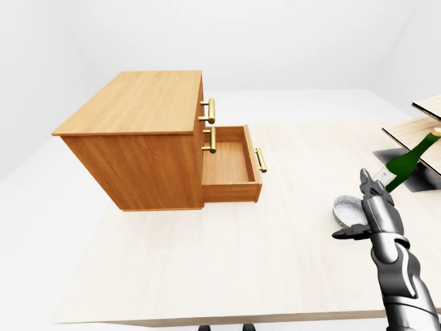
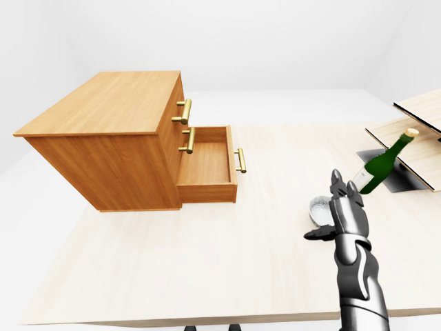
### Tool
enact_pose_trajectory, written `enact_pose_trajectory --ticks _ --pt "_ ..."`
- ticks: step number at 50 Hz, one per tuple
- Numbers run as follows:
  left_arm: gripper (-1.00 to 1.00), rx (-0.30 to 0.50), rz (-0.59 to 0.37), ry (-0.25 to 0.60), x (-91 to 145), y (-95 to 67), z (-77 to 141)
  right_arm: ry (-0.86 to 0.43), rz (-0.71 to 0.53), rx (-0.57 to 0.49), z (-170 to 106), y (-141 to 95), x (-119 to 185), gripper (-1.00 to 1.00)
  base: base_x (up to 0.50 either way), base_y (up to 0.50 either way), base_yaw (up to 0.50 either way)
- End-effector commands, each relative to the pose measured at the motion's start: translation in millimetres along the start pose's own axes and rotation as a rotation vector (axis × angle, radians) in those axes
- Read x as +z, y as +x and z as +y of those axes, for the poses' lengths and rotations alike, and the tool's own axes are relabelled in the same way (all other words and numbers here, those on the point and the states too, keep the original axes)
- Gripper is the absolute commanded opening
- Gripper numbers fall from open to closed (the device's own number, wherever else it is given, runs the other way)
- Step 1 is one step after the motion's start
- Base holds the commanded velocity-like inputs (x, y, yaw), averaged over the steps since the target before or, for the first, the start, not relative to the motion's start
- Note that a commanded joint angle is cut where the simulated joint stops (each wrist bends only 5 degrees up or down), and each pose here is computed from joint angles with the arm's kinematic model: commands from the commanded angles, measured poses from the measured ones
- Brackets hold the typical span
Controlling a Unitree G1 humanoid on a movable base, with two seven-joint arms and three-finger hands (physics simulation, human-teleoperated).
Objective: Put the bowl on top of the cabinet.
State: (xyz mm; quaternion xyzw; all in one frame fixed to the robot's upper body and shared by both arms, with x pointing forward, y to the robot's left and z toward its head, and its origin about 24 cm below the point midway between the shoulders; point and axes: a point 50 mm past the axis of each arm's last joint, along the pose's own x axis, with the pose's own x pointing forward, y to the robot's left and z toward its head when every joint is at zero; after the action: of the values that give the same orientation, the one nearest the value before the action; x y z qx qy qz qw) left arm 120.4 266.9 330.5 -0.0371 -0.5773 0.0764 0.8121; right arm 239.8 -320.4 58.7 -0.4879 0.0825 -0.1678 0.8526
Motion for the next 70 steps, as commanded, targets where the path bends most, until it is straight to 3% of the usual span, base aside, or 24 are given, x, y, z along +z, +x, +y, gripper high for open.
enact_pose_trajectory --ticks 1,70 --pt "1.00 0.000 -0.002 -0.010 1 -0.1 -1 -0.005 0.010 -0.004 1 5 -2 1.00 0.00 0.00 0.00" --pt "1.00 0.000 -0.004 -0.007 0 1.3 -1 -0.071 0.138 0.026 28 8 -33 1.00 0.00 0.00 0.00"
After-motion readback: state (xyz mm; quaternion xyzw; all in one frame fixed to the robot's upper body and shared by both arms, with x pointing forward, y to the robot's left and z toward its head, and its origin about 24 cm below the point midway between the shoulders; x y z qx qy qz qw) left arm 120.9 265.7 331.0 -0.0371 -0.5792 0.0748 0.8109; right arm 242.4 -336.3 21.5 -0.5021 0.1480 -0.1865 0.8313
